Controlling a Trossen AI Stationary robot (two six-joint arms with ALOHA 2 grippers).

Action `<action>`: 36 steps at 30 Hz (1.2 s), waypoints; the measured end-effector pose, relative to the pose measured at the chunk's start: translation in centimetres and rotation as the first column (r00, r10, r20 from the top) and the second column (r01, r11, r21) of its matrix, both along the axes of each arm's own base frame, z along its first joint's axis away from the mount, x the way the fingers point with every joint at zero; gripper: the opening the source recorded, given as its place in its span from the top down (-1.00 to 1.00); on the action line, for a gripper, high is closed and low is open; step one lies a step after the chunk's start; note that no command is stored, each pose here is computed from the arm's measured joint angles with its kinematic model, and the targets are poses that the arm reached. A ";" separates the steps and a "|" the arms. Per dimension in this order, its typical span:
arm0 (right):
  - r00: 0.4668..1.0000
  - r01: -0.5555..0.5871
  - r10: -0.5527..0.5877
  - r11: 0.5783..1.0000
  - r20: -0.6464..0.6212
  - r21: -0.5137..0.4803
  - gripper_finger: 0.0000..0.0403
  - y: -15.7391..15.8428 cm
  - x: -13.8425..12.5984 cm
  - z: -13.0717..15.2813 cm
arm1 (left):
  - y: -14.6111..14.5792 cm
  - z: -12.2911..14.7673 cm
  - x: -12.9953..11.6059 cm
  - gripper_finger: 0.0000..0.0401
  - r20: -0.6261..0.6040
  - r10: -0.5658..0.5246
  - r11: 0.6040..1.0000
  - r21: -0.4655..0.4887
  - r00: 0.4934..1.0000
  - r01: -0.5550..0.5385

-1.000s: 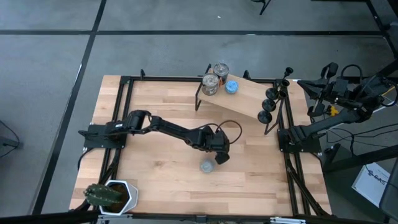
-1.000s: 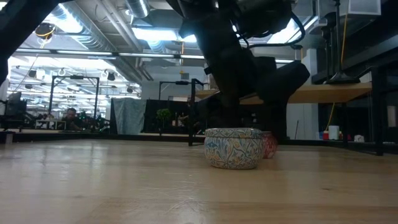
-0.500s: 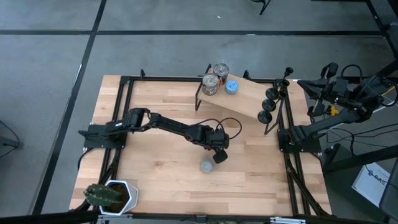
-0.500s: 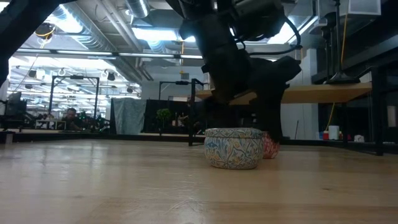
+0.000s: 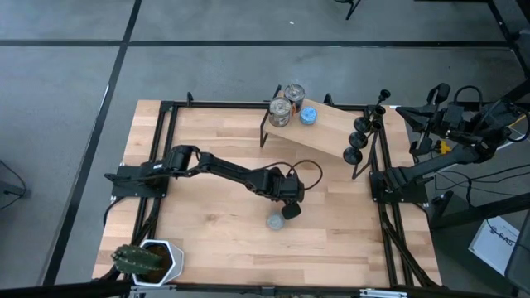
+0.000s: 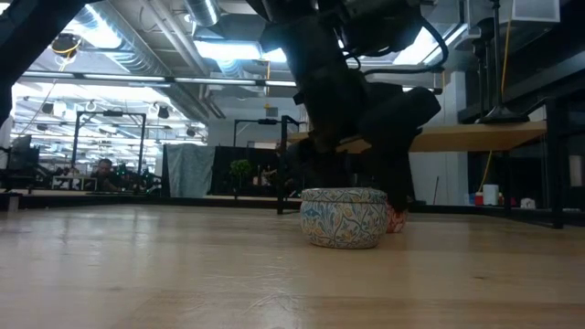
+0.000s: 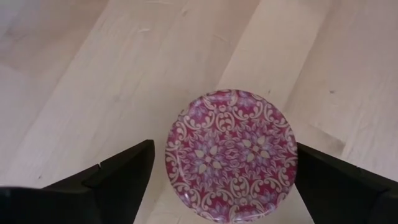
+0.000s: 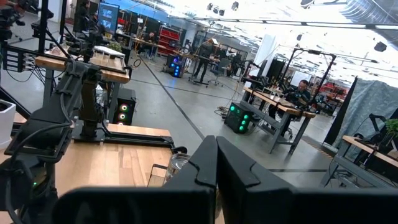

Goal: Pick & Place candle stick holders
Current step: Put the red patterned scented candle on the shelf

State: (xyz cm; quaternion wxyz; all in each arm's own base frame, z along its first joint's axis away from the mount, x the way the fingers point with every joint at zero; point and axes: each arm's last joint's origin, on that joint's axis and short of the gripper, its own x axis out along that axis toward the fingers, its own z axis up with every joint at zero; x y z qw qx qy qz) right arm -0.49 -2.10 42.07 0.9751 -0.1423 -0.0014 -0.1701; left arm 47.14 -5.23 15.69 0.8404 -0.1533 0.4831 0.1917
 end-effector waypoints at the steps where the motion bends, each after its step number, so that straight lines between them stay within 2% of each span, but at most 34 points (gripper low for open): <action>1: 1.000 0.000 0.000 1.000 0.000 0.000 0.97 0.0 0.0 0.0 | 0.0 0.0 0.0 -0.78 0.000 0.002 1.000 0.003 1.000 -0.002; 5: 1.000 0.000 0.000 1.000 0.000 0.000 0.97 0.0 0.0 0.0 | 0.0 0.0 0.0 -0.68 0.003 0.006 1.000 0.010 1.000 -0.006; 11: 1.000 0.000 0.000 1.000 0.000 0.000 0.97 0.0 0.0 0.0 | 0.0 0.0 0.0 -0.41 0.009 0.014 1.000 0.009 1.000 -0.014; 28: 1.000 0.000 0.000 1.000 0.000 0.000 0.97 0.0 0.0 0.0 | 0.0 0.3 0.6 -0.41 0.070 0.015 1.000 -0.008 0.997 -0.014; 36: 1.000 0.000 0.000 1.000 0.000 0.000 0.97 0.0 0.0 0.0 | 0.0 3.7 2.0 -0.41 0.157 -0.045 0.999 0.026 0.987 0.042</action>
